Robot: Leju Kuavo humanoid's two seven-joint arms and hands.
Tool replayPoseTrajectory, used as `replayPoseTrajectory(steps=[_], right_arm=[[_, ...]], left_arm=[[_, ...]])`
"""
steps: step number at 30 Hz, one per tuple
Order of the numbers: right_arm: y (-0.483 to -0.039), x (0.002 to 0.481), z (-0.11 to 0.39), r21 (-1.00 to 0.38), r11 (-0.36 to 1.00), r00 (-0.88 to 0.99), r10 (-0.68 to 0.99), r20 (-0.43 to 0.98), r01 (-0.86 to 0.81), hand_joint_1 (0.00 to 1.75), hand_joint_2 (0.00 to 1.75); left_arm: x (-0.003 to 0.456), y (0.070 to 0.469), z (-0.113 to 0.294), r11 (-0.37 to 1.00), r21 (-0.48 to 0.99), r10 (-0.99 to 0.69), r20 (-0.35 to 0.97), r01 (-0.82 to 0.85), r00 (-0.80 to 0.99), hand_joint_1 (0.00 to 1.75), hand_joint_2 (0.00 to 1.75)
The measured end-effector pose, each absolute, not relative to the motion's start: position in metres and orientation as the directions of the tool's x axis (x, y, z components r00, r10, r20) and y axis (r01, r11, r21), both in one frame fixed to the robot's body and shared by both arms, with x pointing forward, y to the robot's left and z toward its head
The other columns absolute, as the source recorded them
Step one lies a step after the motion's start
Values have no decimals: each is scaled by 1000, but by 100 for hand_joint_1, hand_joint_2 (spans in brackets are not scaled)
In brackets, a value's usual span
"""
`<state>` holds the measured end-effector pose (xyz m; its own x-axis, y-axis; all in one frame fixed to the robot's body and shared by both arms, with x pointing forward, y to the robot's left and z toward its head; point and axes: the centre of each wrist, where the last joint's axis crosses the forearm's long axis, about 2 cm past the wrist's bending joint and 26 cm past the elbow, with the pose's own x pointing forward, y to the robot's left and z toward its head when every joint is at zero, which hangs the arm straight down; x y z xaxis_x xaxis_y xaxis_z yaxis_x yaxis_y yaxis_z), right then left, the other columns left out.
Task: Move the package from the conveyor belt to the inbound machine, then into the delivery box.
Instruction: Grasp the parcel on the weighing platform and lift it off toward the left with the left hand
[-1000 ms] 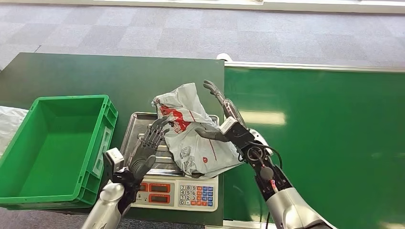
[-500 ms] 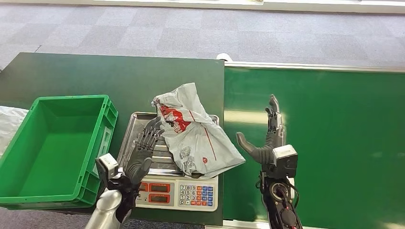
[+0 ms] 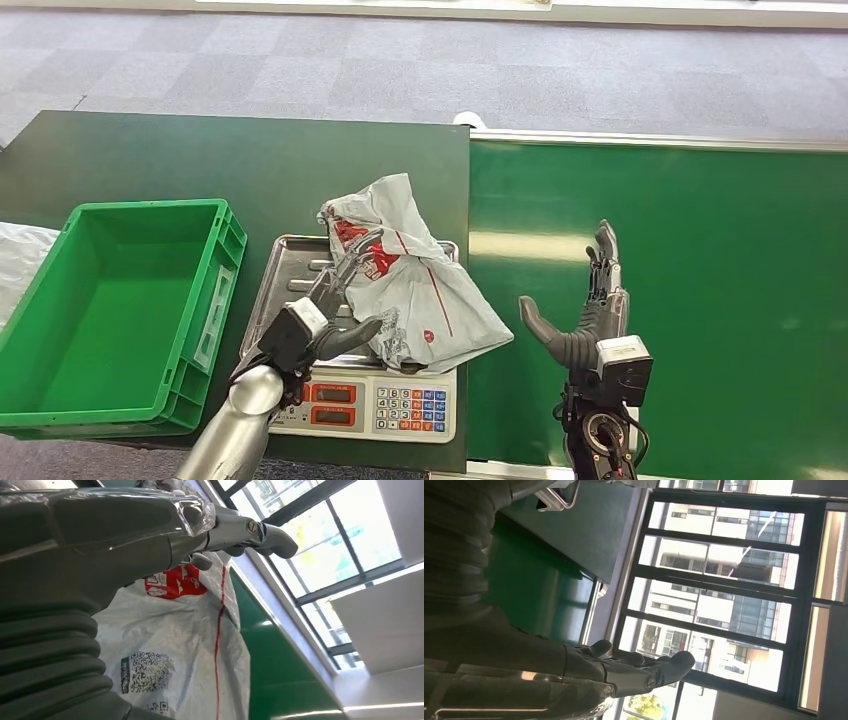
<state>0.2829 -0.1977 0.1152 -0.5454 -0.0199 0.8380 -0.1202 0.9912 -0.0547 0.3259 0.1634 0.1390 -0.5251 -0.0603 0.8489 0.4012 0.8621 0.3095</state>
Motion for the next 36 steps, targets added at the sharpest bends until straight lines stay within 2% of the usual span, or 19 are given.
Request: replayPoseTrajectory(steps=[5, 10, 32, 34, 35, 36], right_arm=[[-197, 282, 115, -65, 987, -536, -23, 844, -144, 0, 175], [-199, 282, 113, -67, 987, -529, -21, 848, -147, 0, 175], [-203, 280, 109, -57, 990, -505, -16, 863, -129, 0, 175], [-203, 280, 109, -52, 990, -504, -20, 864, -128, 0, 175], [-204, 280, 109, -52, 990, -503, -20, 864, -129, 0, 175], [-204, 280, 109, -51, 990, -503, -21, 864, -129, 0, 175]], left_arm=[[333, 156, 133, 785, 458, -244, 847, 418, -472, 0, 175], [337, 152, 120, 723, 519, -341, 842, 455, -419, 0, 175], [345, 152, 110, 635, 602, -463, 798, 484, -385, 3, 175], [345, 151, 110, 628, 610, -469, 792, 484, -390, 21, 175], [345, 151, 110, 625, 614, -473, 789, 482, -393, 47, 175], [345, 151, 110, 622, 618, -476, 786, 480, -395, 81, 175]])
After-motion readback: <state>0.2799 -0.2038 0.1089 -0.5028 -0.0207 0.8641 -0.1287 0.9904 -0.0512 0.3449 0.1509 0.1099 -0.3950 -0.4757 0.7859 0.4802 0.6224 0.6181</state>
